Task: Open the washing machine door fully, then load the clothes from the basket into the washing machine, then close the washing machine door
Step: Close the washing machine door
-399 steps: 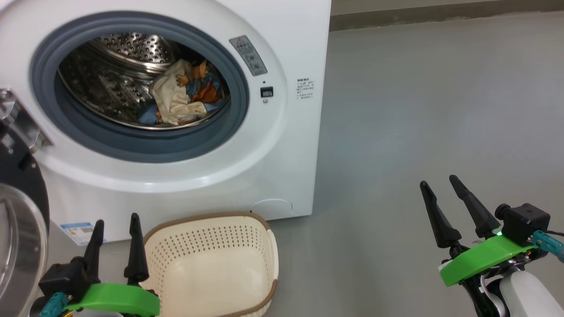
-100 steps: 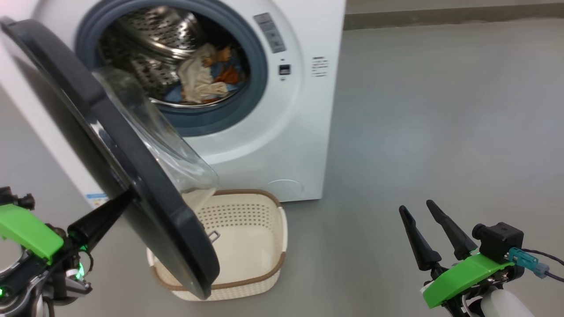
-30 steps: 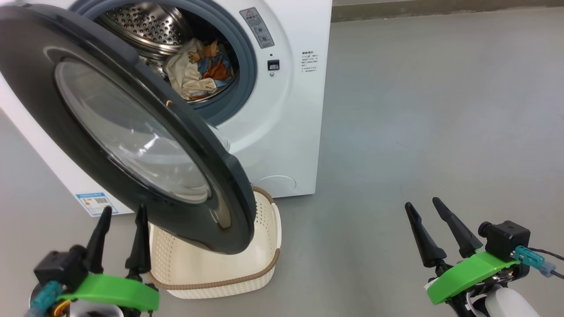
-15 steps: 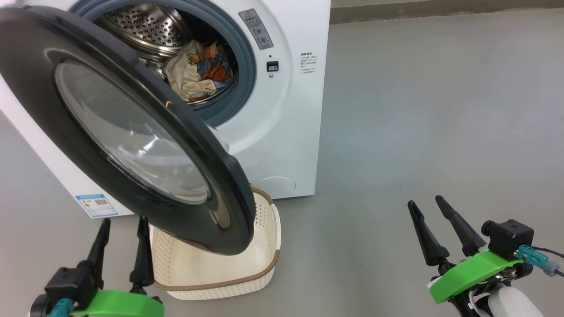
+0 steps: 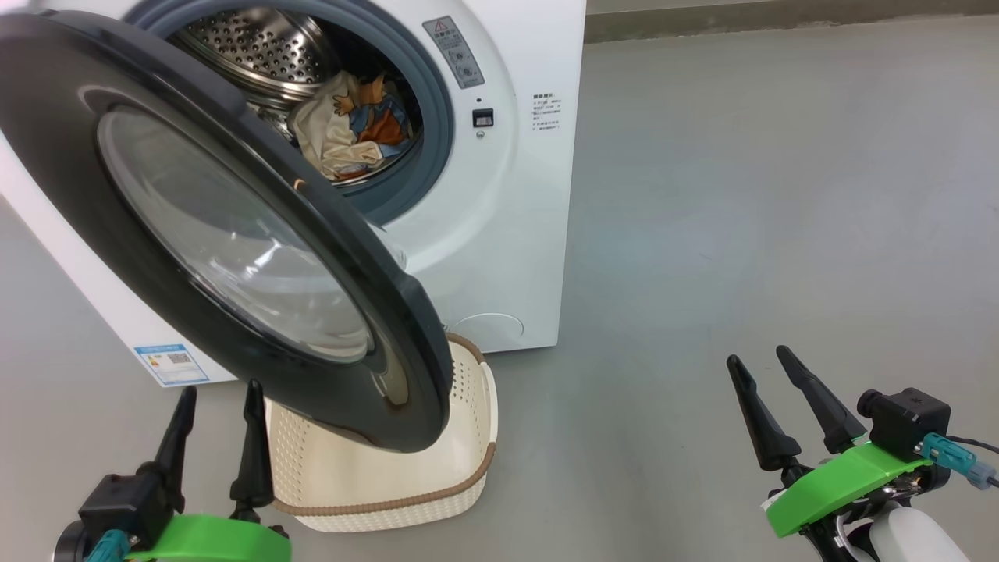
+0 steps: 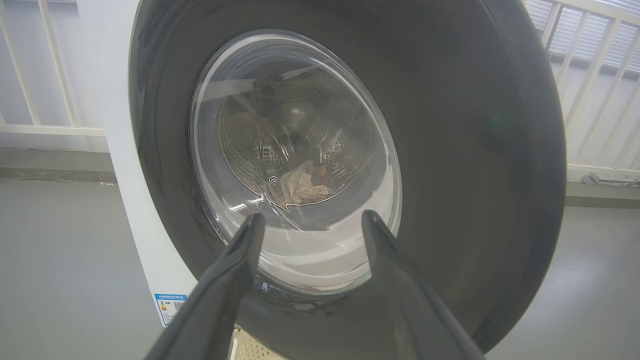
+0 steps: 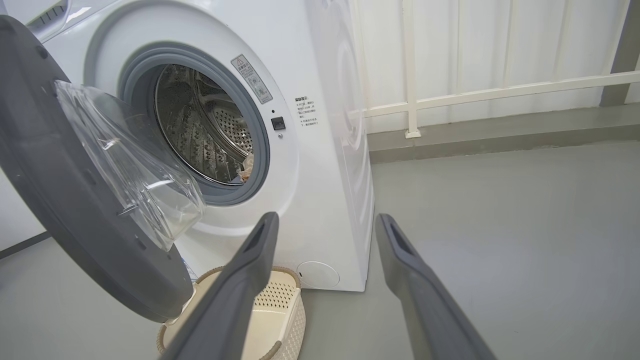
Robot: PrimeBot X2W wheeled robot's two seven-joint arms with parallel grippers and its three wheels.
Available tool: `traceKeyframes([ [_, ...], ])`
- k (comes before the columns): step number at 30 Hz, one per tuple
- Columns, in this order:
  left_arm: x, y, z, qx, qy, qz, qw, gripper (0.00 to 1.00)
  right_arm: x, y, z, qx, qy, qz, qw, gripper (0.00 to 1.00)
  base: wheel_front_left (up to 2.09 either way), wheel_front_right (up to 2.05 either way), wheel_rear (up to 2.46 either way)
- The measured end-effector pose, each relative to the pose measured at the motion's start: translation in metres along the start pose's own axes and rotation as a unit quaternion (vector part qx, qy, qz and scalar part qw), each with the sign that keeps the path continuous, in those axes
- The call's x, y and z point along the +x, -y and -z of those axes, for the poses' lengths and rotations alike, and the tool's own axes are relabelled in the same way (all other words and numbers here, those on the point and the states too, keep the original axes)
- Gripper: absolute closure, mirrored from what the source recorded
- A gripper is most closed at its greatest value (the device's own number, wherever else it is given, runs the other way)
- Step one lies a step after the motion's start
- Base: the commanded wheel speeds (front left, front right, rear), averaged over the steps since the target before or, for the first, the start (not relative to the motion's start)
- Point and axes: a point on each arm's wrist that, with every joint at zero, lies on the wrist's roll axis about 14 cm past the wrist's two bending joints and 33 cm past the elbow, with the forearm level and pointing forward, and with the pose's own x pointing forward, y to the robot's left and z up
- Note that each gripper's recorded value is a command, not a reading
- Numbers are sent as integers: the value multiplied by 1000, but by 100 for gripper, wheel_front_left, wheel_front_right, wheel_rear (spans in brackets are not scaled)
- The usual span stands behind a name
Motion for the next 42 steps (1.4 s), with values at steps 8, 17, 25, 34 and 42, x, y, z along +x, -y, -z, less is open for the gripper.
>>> traceKeyframes([
  [8,0,-1,0,-1,1,-1,1000,0,0,1,0,-1,0,1,1000,0,0,0,0],
  [17,0,-2,1,-2,0,-1,1000,0,1,1,0,-1,-1,1,1000,0,0,0,0],
  [25,-1,-3,0,-3,0,-3,1000,0,2,0,0,-1,-1,-1,1000,0,0,0,0],
  [34,-6,-10,-1,-4,1,-14,1000,0,9,-6,0,-1,0,-11,1000,5,0,0,0],
  [42,-15,-22,-6,-2,6,-34,999,0,22,-22,-8,-12,13,-40,999,100,0,0,0],
])
